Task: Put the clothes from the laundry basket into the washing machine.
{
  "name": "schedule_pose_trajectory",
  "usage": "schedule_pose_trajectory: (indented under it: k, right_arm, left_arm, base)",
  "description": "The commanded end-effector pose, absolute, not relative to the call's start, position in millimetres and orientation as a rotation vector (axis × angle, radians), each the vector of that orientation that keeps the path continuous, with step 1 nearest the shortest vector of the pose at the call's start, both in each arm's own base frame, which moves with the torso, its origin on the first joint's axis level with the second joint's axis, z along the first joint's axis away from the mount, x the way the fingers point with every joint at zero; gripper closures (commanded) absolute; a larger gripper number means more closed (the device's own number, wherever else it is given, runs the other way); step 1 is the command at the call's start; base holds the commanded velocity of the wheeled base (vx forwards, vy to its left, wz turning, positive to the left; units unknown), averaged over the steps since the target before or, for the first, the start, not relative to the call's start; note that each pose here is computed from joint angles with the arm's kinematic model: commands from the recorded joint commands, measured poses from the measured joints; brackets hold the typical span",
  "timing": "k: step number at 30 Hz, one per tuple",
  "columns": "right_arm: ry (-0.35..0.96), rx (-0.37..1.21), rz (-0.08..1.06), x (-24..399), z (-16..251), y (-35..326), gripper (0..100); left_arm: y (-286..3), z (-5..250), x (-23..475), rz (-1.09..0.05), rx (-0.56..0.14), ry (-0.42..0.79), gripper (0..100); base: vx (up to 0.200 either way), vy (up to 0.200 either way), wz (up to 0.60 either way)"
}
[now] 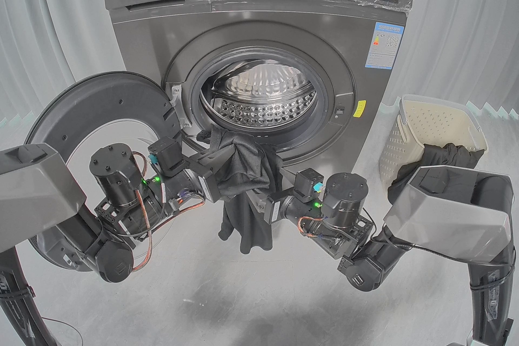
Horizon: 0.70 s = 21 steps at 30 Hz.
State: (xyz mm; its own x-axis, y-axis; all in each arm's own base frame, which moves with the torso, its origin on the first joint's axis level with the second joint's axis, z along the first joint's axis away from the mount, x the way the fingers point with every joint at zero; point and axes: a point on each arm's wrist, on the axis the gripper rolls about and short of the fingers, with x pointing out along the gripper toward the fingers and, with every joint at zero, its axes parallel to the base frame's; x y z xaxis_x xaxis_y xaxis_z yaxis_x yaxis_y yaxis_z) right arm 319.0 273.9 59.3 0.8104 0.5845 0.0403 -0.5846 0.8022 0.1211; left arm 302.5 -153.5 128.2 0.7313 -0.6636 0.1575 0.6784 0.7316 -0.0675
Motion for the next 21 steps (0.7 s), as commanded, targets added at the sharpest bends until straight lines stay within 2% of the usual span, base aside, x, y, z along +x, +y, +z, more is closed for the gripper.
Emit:
schedule_pose_trajectory:
  k: [1, 8, 16, 17, 21]
  right_arm:
    - [-0.005, 0.132, 0.629, 318.8, 59.6, 275.0, 100]
    - [-0.012, 0.137, 0.634, 316.1, 63.4, 276.0, 100]
    - [-0.023, 0.148, 0.647, 310.8, 67.7, 279.8, 100]
    - [-0.022, 0.149, 0.647, 309.6, 69.3, 278.6, 100]
    - [-0.030, 0.156, 0.648, 303.2, 79.6, 272.8, 100]
  left_arm:
    - [-153.4, 128.0, 302.4, -0.740, -0.124, -0.125, 100]
    - [-153.0, 125.7, 304.0, -0.737, -0.124, -0.118, 100]
    - [-152.0, 125.1, 301.7, -0.741, -0.165, -0.095, 100]
    - [-151.8, 125.3, 302.5, -0.740, -0.166, -0.096, 0]
    - [-144.7, 125.4, 308.5, -0.711, -0.171, -0.100, 0]
  base:
    - [0.000, 0.000, 0.00]
    - [0.000, 0.000, 0.00]
    - [0.000, 0.000, 0.00]
    - [0.000, 0.000, 0.00]
    - [0.000, 0.000, 0.00]
